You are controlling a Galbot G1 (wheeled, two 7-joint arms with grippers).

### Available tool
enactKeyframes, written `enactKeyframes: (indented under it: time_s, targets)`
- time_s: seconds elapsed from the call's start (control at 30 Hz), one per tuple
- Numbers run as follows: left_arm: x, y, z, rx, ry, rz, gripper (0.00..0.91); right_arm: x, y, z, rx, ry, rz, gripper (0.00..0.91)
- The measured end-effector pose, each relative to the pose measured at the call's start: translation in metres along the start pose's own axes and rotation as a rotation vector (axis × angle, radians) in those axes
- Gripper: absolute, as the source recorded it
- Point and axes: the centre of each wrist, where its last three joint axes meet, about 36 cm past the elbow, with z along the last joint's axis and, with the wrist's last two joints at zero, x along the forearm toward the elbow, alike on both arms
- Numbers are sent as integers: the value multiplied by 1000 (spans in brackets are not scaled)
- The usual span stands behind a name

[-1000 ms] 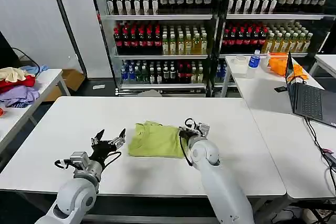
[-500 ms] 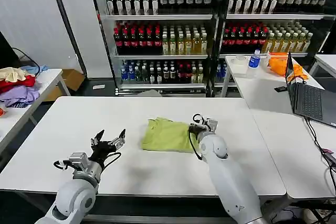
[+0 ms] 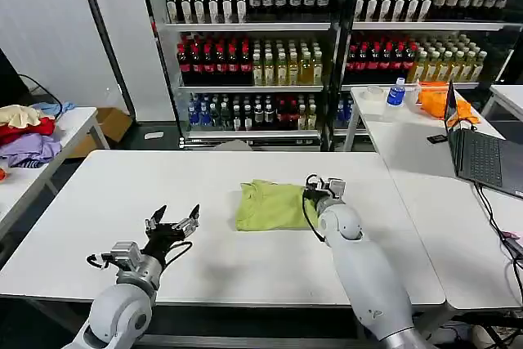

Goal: Fold and organize the clothes.

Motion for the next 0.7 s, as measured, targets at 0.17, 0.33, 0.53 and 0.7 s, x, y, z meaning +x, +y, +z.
enactKeyframes:
  time_s: [0.17,0.33,0.53,0.7]
  targets:
    - [2,-4,2,5,3,8,907,8,-7,11,76,-75,15,907]
    - [7,-5,2,-1,0,19,907,38,-15,27,143,-190,33,907]
    - [15,-4,1,-18,-1,34,907,96,-33,53,177,-297,51,907]
    - [23,-4,0,-37,-5,48,907,151,-42,69,181,-366,63,907]
